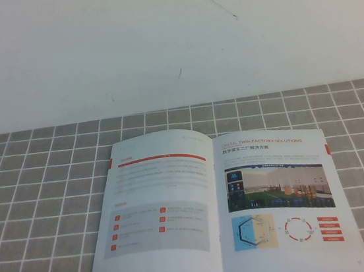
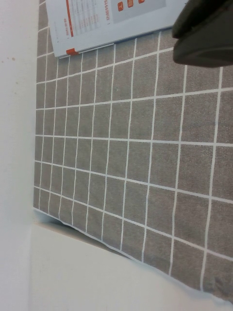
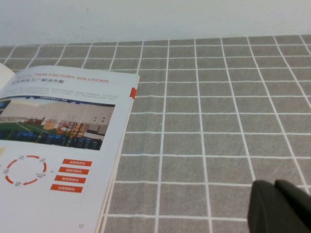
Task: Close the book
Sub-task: 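Close the open booklet and leave it lying on the table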
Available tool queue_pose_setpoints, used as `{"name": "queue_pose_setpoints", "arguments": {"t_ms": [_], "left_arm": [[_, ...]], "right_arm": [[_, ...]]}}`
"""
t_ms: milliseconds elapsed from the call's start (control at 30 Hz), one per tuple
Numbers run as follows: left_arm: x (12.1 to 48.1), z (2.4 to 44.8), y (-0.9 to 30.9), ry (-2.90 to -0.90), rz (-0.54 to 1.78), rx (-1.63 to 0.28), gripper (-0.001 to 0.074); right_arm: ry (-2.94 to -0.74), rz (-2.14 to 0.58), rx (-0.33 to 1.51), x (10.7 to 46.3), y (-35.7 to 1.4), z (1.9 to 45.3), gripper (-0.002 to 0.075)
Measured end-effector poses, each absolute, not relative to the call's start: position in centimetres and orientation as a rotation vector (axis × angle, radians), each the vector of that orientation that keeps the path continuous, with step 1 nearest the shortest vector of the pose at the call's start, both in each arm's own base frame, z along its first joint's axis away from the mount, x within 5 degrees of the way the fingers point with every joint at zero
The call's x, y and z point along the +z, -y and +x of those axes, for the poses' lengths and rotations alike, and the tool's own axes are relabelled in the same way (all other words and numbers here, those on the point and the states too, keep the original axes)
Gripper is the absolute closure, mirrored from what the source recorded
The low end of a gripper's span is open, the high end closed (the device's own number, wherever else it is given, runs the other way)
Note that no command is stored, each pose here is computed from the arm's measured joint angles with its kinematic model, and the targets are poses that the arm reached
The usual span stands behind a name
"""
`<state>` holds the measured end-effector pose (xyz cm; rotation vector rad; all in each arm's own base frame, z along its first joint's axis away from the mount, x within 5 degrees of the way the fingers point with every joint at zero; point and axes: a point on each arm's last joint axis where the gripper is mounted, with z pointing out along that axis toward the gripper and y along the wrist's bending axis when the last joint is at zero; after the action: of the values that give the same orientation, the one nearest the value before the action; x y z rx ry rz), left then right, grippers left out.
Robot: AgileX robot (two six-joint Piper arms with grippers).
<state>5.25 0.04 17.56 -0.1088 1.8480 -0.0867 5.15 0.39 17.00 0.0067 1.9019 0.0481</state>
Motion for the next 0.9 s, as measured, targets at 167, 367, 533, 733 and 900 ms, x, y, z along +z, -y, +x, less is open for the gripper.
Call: {"name": "queue_pose_setpoints", "arguments": {"t_ms": [167, 367, 533, 733, 900], "left_arm": [[17.6, 5.3, 0.0, -1.848, -0.109, -0.087, 0.0739], [17.6, 5.3, -0.1, -1.848, -0.103, -0.078, 0.0739], [17.7, 5.3, -0.1, -1.836, -0.086, -0.053, 0.0739], [19.6, 5.6, 0.0, -1.61, -0.049, -0.061, 0.0739], [22.7, 5.2, 0.5, -1.257, 0.039, -0.051, 0.0739]], "right_arm": [[-1.902, 0.007, 0.048, 17.0, -0.4, 5.2, 0.0727], [-1.902, 0.007, 0.048, 17.0, -0.4, 5.2, 0.0727], [-1.902, 0.007, 0.048, 17.0, -0.4, 5.2, 0.0727], [-1.902, 0.007, 0.048, 17.0, -0.4, 5.2, 0.0727], [-1.902, 0.007, 0.048, 17.0, -0.4, 5.2, 0.0727]]}}
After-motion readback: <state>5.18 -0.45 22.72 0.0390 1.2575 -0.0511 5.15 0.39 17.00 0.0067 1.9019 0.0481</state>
